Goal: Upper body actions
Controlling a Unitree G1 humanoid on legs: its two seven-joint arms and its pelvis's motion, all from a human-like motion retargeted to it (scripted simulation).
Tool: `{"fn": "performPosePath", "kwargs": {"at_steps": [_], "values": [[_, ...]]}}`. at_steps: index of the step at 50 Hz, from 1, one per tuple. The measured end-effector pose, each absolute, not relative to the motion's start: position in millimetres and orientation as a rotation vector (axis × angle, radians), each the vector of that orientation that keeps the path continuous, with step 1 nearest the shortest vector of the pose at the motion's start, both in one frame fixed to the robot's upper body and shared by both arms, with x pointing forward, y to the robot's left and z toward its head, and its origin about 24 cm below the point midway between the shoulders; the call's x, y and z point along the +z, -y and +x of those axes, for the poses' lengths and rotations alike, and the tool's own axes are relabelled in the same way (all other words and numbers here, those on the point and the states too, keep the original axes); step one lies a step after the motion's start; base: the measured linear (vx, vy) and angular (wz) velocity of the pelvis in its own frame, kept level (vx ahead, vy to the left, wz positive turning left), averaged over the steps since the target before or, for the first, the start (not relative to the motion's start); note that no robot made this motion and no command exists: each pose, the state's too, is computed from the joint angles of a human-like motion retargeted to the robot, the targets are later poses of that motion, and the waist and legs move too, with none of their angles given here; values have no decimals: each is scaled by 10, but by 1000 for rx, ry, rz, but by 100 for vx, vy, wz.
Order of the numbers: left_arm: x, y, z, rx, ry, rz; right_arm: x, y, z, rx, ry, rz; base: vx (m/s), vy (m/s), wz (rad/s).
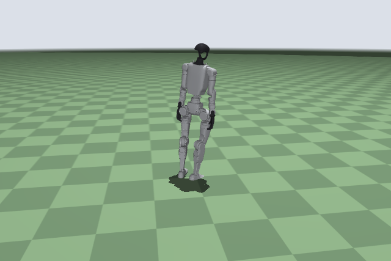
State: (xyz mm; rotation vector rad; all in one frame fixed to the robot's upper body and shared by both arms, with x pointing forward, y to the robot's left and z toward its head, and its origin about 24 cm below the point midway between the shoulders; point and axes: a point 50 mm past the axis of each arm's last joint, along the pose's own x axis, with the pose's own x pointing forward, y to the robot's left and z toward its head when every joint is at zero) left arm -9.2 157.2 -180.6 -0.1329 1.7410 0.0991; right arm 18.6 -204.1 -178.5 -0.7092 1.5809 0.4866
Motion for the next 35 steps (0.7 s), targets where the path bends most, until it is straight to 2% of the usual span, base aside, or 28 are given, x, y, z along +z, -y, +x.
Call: {"fn": "performPosePath", "kwargs": {"at_steps": [35], "values": [[-1805, -1609, -76, 102, -1736, -113, -1779, 2070, 209, 485, -1574, -717, 0, 0, 0]]}}
